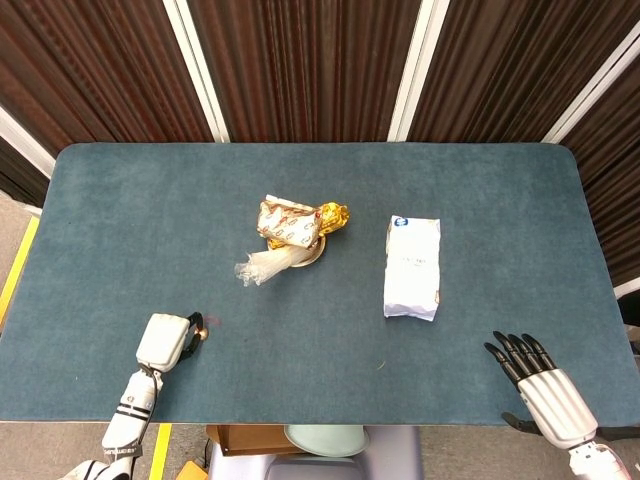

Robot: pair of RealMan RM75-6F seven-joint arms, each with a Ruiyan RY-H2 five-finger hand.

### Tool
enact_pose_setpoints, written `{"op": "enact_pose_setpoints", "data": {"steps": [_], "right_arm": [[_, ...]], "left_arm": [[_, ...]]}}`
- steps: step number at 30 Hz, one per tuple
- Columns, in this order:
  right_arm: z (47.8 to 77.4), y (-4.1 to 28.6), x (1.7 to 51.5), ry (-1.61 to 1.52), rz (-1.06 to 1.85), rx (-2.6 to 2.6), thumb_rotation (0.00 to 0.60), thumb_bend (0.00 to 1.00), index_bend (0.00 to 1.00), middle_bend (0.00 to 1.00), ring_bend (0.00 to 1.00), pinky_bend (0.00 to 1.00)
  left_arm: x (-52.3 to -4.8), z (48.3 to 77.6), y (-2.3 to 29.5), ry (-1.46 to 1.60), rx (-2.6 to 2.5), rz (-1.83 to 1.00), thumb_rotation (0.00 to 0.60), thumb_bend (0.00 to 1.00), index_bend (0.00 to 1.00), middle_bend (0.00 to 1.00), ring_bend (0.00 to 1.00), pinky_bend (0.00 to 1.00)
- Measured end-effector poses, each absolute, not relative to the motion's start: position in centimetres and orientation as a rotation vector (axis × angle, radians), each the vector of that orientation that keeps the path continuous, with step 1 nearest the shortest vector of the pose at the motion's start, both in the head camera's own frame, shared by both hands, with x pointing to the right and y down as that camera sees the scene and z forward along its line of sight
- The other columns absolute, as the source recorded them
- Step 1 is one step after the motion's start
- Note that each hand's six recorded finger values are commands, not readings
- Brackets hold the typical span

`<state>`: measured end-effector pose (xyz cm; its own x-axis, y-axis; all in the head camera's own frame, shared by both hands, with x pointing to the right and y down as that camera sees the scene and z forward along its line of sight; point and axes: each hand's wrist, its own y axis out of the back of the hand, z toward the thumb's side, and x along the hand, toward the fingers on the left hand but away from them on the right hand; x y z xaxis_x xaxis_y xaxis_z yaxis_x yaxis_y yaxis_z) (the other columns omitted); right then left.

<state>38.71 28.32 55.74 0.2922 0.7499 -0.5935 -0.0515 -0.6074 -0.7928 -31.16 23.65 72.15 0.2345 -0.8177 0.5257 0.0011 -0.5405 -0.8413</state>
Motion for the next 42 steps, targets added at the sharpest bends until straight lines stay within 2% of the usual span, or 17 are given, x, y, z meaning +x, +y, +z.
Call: {"op": "enact_pose_setpoints", "data": {"steps": [17, 32, 42], "right_arm": [[55.76, 28.42, 38.64, -0.627, 1.395, -1.824, 0.600, 0.21, 0.00, 0.00, 0.00, 0.00], [55.77, 28.37, 38.66, -0.627, 1.396, -1.827, 0.600, 0.21, 0.00, 0.00, 0.00, 0.00], [55.75, 28.39, 38.69, -0.627, 1.396, -1.828, 0.600, 0.21, 0.00, 0.00, 0.00, 0.00]], "left_arm": [[-31.53, 72.23, 23.54, 0.753, -1.757, -1.398, 0.600, 0.43, 0.56, 1.00, 1.00, 1.00], [-31.12, 72.17, 23.49, 0.753, -1.770, -1.393, 0.600, 0.43, 0.51, 1.00, 1.00, 1.00], [-31.12, 72.35, 23.59, 0.739, -1.769, -1.402, 0.600, 0.43, 0.55, 1.00, 1.00, 1.00]]}}
